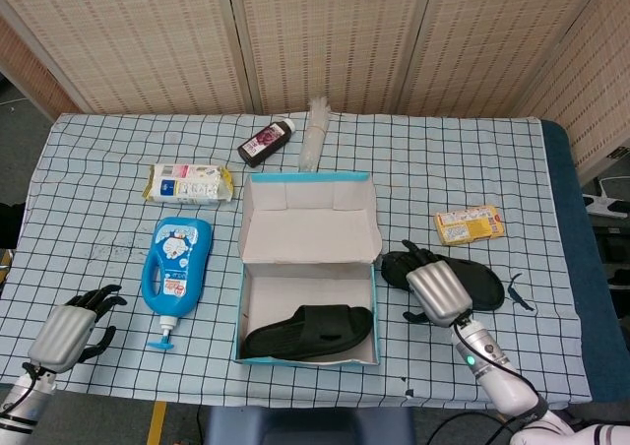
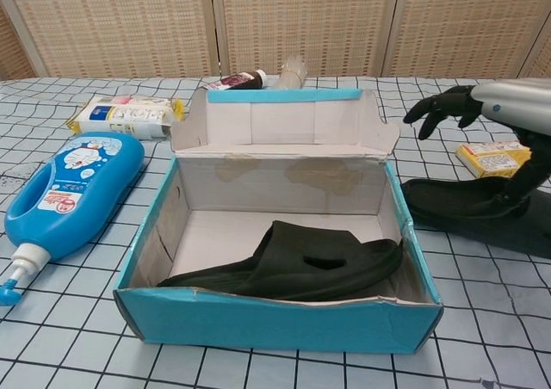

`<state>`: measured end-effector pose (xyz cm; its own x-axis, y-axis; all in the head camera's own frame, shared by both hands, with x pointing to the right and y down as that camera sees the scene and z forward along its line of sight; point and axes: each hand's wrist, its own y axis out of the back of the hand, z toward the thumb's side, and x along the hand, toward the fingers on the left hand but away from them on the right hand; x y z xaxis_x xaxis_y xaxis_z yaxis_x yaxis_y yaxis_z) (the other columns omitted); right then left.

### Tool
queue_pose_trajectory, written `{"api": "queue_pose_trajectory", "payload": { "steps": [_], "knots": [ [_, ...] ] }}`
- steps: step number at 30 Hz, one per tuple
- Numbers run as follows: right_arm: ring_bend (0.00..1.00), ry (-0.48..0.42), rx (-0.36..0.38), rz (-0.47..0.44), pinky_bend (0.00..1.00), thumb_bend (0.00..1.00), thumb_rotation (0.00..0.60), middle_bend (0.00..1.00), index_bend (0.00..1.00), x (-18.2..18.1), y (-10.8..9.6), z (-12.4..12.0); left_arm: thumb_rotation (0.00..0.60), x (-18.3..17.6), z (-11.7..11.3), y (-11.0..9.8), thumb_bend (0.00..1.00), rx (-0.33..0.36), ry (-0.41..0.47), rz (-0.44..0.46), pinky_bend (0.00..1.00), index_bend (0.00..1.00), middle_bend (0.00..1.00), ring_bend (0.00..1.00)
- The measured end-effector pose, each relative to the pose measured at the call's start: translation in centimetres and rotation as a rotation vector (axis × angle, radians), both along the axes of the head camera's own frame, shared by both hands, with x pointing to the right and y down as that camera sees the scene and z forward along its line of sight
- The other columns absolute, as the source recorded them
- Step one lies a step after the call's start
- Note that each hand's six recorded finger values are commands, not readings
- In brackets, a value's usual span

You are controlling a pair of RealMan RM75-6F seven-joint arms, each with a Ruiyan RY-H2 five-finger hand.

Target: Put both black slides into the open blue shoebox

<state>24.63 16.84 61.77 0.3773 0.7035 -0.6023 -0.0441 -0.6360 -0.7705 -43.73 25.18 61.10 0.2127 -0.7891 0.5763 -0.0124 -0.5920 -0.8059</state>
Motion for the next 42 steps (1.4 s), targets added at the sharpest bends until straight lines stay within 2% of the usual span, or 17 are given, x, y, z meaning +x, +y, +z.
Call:
{"api": "queue_pose_trajectory", "payload": {
  "steps": [5,14,20,26,34,37,42],
  "knots": [
    [0.00,0.092,0.018,0.029,0.13,0.02,0.600,0.11,0.07,3.7,-0.3,1.0,0.600,0.0,0.1,0.1,0.47,-0.007,-0.003,-0.001,0.38,0.31,0.17,0.24],
    [0.00,0.219,-0.069,0.112,0.12,0.02,0.600,0.10,0.06,8.2,-0.4,4.5,0.600,0.0,0.3,0.1,0.47,-0.016,-0.008,0.001,0.38,0.31,0.17,0.24],
    [0.00,0.261,-0.124,0.171,0.12,0.02,0.600,0.10,0.06,9.6,-0.5,7.1,0.600,0.0,0.3,0.2,0.47,-0.018,-0.008,0.002,0.38,0.31,0.17,0.24],
    [0.00,0.261,-0.157,0.202,0.12,0.02,0.600,0.10,0.10,9.6,-0.7,9.0,0.600,0.0,0.3,0.2,0.47,-0.018,-0.006,0.002,0.38,0.31,0.18,0.24],
    [0.03,0.265,-0.183,0.207,0.17,0.02,0.600,0.19,0.19,9.6,-0.3,10.1,0.600,0.0,0.3,0.2,0.47,-0.018,-0.005,0.003,0.38,0.31,0.18,0.24],
    [0.08,0.271,-0.188,0.205,0.23,0.02,0.600,0.23,0.24,9.7,-0.2,10.2,0.600,0.0,0.3,0.1,0.47,-0.017,-0.005,0.003,0.38,0.31,0.18,0.24],
    [0.24,0.278,-0.191,0.206,0.37,0.02,0.600,0.39,0.36,9.8,-0.1,10.2,0.600,0.1,0.3,0.2,0.47,-0.017,-0.006,0.005,0.38,0.31,0.18,0.24]
  ]
}}
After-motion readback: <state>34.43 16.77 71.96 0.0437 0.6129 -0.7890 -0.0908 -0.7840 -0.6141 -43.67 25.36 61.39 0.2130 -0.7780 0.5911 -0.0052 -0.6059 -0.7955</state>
